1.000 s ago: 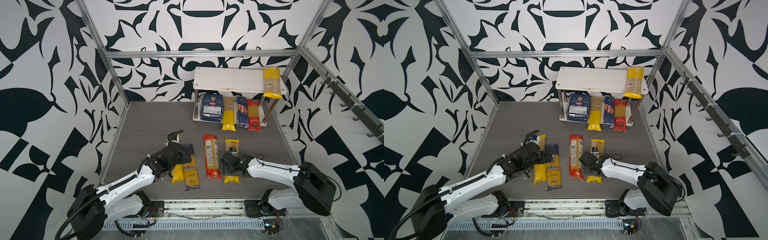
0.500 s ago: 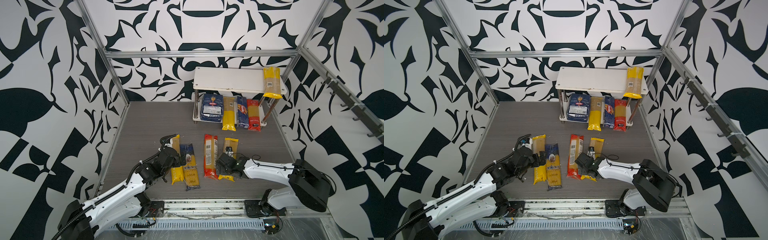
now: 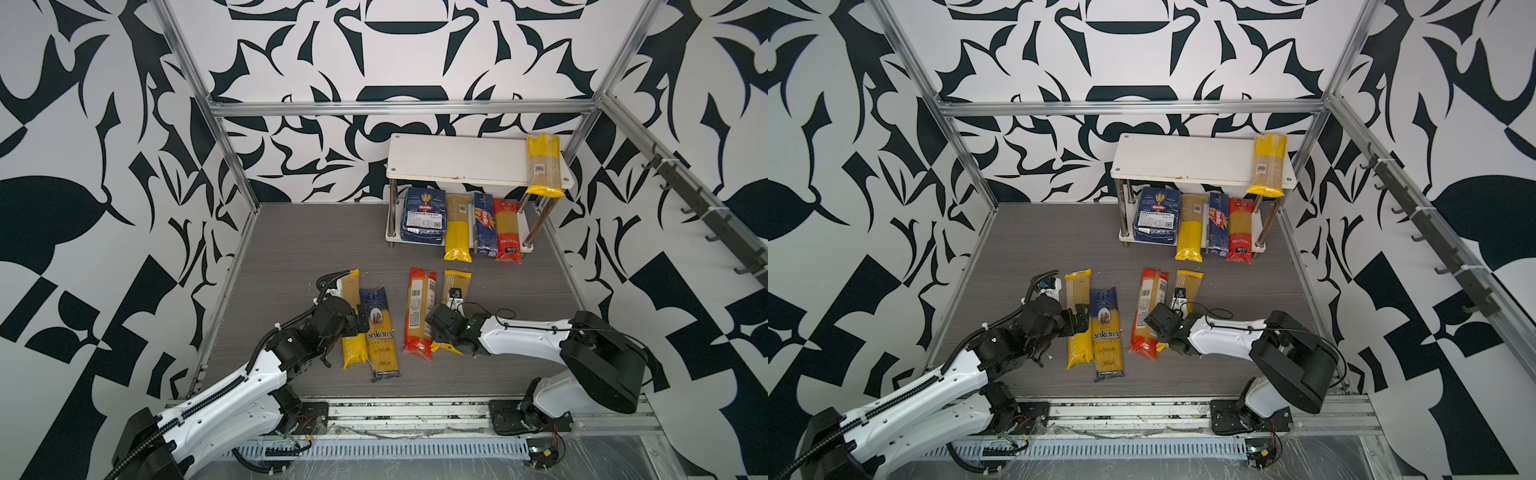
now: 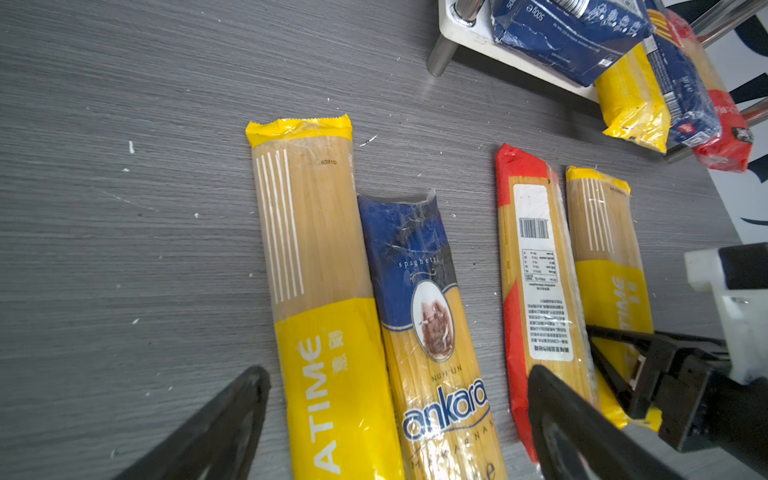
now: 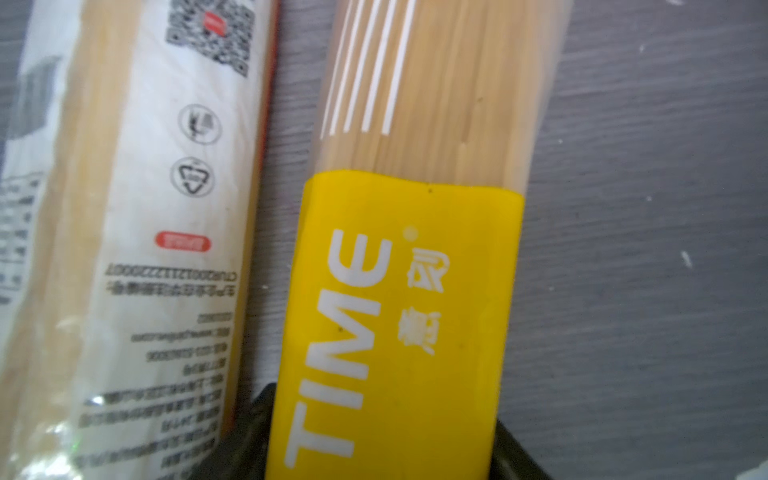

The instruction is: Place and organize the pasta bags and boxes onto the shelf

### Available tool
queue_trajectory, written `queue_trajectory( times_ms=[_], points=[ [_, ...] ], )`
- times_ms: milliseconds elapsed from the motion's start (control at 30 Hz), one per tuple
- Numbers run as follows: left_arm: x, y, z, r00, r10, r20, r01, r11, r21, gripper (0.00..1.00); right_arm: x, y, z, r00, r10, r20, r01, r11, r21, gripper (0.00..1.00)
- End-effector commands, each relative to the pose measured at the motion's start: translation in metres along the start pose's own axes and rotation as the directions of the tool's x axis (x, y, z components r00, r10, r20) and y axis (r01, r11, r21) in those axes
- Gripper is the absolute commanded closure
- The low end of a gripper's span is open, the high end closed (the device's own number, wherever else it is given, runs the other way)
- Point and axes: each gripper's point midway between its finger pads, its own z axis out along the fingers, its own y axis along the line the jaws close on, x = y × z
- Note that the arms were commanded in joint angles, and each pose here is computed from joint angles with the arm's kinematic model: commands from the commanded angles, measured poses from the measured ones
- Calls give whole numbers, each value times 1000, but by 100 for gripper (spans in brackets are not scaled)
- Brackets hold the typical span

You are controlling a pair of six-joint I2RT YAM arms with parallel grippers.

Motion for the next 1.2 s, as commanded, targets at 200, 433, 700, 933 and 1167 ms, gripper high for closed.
queue_trajectory(
  times_ms=[200, 433, 700, 933, 1167],
  points=[
    [-5, 8, -14, 1000, 0, 19, 0, 1000, -24, 1, 67, -43, -3, 958, -100, -267, 117, 992, 48, 56],
    [-12, 4, -17, 999, 10, 31, -9, 1000, -22, 1, 48, -25, -25, 976, -67, -207, 54, 996, -65, 65],
    [-16, 0, -16, 999, 28, 25, -28, 999, -26, 1, 38, -7, -33, 971, 3, -240, -54, 977, -207, 75],
    [-17, 3, -19, 999, 31, 32, -30, 999, -33, 1, 29, -1, -31, 953, 96, -288, -190, 928, -319, 81],
    [-23, 1, -24, 998, 44, 48, -42, 999, -32, 1, 8, 8, -47, 950, 152, -272, -262, 862, -434, 84]
  ],
)
